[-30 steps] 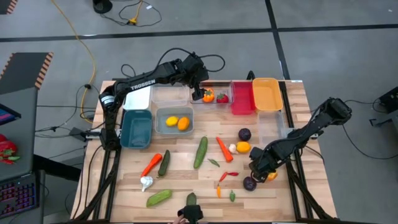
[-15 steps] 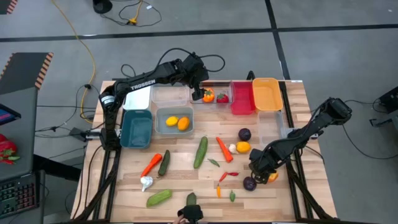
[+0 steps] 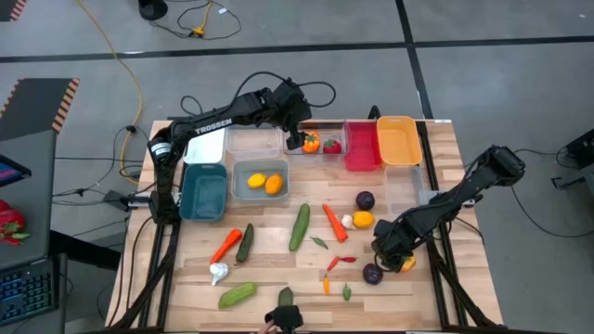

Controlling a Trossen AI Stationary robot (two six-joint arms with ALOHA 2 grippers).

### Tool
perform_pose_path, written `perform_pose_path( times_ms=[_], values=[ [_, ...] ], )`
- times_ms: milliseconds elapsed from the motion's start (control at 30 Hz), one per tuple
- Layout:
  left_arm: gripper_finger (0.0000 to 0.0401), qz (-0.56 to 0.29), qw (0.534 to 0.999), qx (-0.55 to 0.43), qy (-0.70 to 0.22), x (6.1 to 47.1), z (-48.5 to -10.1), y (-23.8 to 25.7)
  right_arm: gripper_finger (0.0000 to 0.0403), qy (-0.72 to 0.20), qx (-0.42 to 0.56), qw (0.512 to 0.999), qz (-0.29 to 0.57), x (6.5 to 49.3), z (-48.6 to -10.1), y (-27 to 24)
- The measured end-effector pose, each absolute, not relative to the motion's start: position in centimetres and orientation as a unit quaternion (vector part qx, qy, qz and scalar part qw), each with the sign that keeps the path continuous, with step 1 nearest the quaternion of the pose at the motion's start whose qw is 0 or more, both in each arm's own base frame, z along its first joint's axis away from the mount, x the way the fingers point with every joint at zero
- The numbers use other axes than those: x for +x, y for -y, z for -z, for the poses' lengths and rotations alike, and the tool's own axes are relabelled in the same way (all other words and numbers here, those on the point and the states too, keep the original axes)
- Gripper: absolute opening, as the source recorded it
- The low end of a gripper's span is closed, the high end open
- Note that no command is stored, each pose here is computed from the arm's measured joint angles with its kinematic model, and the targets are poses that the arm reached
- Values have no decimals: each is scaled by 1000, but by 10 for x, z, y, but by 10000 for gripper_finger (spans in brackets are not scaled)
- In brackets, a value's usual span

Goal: Sort produce into baskets
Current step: Put the orange tomato into the top right transparent bin

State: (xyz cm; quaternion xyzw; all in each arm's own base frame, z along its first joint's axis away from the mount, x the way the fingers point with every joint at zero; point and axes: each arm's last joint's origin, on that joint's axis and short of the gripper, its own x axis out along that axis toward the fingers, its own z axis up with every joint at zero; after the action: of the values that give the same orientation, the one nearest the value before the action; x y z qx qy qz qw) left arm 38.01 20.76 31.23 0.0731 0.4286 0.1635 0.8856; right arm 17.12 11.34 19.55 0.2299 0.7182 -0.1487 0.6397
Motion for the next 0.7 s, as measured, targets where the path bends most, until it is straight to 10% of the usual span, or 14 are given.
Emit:
perform_pose_path(
  times_ms=[700],
  values=[
    [367, -166, 886, 67, -428, 380, -312, -208, 393, -703, 221, 645, 202, 147, -191, -137]
  ],
)
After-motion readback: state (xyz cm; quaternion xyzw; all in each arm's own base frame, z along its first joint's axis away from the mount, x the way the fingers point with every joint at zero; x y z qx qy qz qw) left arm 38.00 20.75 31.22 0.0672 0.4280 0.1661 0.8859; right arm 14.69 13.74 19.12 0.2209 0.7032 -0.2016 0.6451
